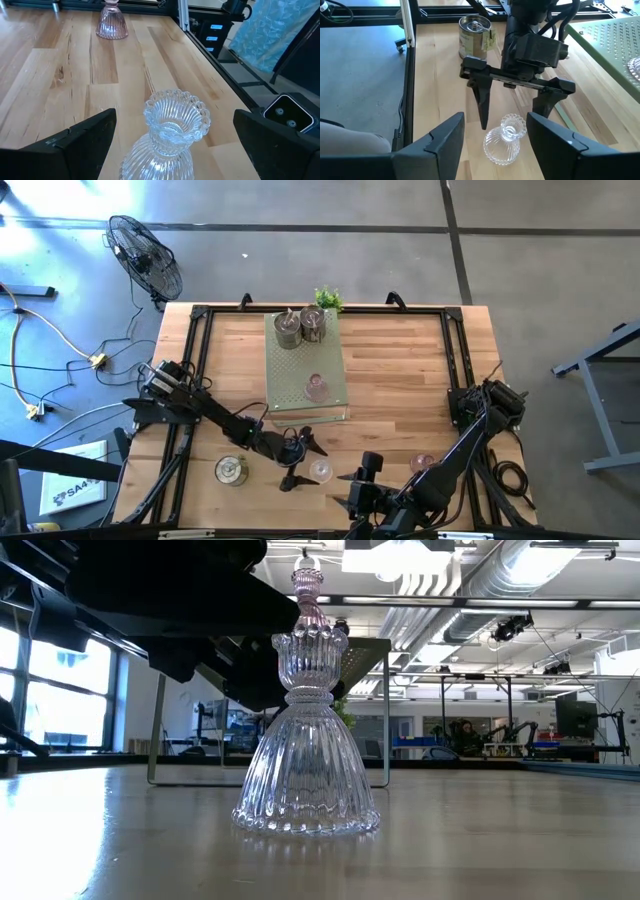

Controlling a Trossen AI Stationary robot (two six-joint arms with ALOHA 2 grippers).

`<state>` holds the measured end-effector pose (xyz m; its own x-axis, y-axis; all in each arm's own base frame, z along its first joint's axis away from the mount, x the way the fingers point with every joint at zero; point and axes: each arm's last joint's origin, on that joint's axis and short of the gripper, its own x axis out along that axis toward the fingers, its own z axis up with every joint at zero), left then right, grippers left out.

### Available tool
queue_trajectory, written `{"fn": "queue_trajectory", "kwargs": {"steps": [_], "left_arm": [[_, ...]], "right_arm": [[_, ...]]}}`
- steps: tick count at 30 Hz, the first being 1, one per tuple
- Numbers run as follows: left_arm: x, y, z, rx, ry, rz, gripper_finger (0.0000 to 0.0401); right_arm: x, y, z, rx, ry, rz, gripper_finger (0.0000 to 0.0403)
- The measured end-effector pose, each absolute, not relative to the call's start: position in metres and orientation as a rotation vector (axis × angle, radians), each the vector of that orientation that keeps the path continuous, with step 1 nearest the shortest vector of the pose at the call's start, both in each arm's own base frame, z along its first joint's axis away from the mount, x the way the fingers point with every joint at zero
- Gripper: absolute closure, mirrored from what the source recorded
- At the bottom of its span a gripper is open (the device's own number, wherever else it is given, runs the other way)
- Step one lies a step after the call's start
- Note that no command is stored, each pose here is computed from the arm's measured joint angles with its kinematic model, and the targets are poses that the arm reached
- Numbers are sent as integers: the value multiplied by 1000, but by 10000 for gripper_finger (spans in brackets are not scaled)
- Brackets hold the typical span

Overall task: Pick & Place candle stick holders
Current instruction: Put the transparent candle holder on the shelf

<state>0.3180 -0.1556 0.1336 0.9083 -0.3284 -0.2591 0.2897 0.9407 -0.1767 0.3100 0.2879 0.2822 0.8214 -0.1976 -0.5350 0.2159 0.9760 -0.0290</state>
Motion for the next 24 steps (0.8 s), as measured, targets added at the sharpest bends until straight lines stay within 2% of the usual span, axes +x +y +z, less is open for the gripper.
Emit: {"fn": "queue_trajectory", "kwargs": {"steps": [24], "left_arm": [[318, -155, 133, -134, 292, -310, 7]], "right_arm": [[310, 288, 282, 33, 566, -220, 194]]}}
